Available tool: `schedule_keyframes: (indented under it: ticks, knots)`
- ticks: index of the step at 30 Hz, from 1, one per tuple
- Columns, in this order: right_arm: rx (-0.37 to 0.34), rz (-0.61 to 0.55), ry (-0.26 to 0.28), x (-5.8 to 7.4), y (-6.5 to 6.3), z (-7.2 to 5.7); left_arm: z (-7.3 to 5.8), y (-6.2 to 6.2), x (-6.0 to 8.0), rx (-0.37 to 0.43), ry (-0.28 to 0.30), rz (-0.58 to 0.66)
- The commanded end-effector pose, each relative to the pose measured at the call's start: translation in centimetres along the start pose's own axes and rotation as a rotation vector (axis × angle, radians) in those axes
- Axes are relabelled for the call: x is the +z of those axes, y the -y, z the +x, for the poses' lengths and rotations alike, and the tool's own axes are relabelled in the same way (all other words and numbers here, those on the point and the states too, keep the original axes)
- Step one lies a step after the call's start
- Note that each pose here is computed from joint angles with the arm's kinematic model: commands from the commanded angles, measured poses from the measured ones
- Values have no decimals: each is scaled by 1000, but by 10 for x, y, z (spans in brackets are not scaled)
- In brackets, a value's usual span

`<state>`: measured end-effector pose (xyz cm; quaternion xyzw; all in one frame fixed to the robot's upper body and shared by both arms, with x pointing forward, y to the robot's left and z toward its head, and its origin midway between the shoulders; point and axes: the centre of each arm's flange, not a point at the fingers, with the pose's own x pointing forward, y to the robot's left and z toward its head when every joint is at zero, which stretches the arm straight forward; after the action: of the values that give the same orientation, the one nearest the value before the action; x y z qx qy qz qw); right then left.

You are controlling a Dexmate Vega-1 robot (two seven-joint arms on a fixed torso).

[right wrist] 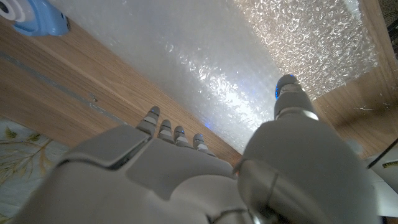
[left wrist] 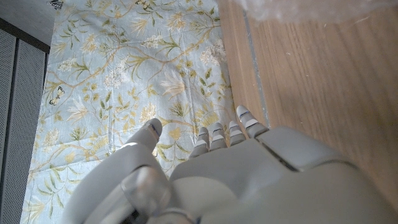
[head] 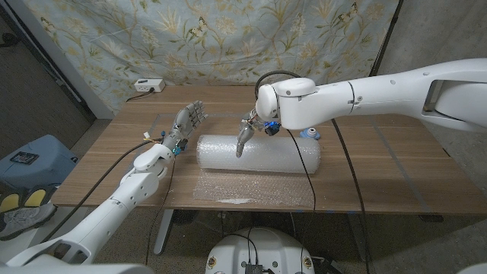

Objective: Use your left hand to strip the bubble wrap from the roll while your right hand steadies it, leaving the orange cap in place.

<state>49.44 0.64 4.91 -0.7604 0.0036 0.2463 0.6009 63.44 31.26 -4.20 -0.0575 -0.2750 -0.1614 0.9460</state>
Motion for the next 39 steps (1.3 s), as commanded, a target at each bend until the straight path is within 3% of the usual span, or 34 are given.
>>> schedule_keyframes:
  ticks: [1, 20, 39]
  knots:
    - [8, -32, -39, 0, -6, 11, 3, 1, -2, -3, -17, -1]
    - [-10, -38, -56, -3, -15, 22, 2, -1, -3, -16, -36, 5]
    - [29, -16, -48, -8, -30, 35, 1, -1, -3, -13, -38, 2]
